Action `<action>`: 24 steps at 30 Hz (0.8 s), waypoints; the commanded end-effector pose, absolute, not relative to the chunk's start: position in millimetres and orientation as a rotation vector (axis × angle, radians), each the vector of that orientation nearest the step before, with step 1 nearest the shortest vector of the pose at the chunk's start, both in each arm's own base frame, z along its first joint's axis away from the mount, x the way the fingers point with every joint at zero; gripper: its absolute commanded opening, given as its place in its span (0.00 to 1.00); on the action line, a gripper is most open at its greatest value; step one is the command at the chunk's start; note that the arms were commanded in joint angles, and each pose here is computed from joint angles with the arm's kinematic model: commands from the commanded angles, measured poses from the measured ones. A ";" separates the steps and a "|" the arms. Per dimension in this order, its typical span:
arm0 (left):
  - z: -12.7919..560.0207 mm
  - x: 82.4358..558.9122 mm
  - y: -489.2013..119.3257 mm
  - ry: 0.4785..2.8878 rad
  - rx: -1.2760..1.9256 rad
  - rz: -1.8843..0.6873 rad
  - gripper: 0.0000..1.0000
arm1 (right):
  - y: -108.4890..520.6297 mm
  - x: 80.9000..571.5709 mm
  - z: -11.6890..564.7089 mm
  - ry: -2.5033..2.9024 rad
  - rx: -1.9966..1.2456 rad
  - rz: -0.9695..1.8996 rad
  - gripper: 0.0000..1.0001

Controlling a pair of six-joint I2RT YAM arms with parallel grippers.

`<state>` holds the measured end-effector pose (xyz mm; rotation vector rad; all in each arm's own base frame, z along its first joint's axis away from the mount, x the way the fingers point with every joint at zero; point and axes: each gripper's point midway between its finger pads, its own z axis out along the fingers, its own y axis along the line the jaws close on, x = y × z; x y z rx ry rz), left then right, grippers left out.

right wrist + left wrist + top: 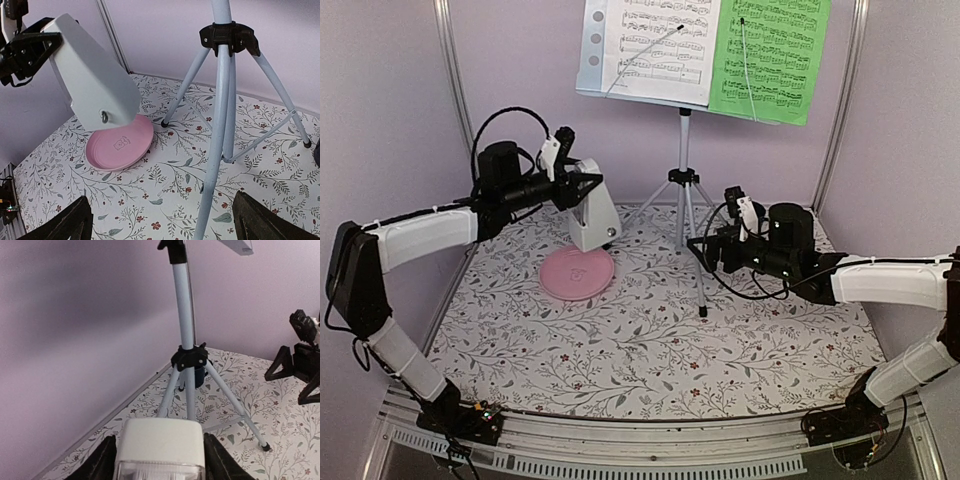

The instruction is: Set up the instrument practice props

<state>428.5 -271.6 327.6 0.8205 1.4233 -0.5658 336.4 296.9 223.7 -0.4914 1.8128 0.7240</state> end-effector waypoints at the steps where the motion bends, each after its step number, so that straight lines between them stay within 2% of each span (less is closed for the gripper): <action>1: 344.6 395.1 -292.4 1.393 0.710 -0.546 0.10 | 297.6 332.6 240.4 1.776 -0.492 0.759 0.99; 8: 300.7 360.7 -315.6 1.525 0.565 -0.566 0.06 | 299.0 329.7 232.9 1.798 -0.491 0.782 0.99; 14: 273.9 337.8 -335.3 1.524 0.478 -0.625 0.08 | 298.1 329.4 232.0 1.803 -0.487 0.780 0.99; 20: 264.0 334.8 -344.1 1.518 0.378 -0.610 0.09 | 304.4 330.6 228.1 1.816 -0.509 0.797 0.99; 24: 250.0 340.9 -351.6 1.551 0.314 -0.568 0.13 | 308.5 332.4 227.4 1.817 -0.519 0.804 0.99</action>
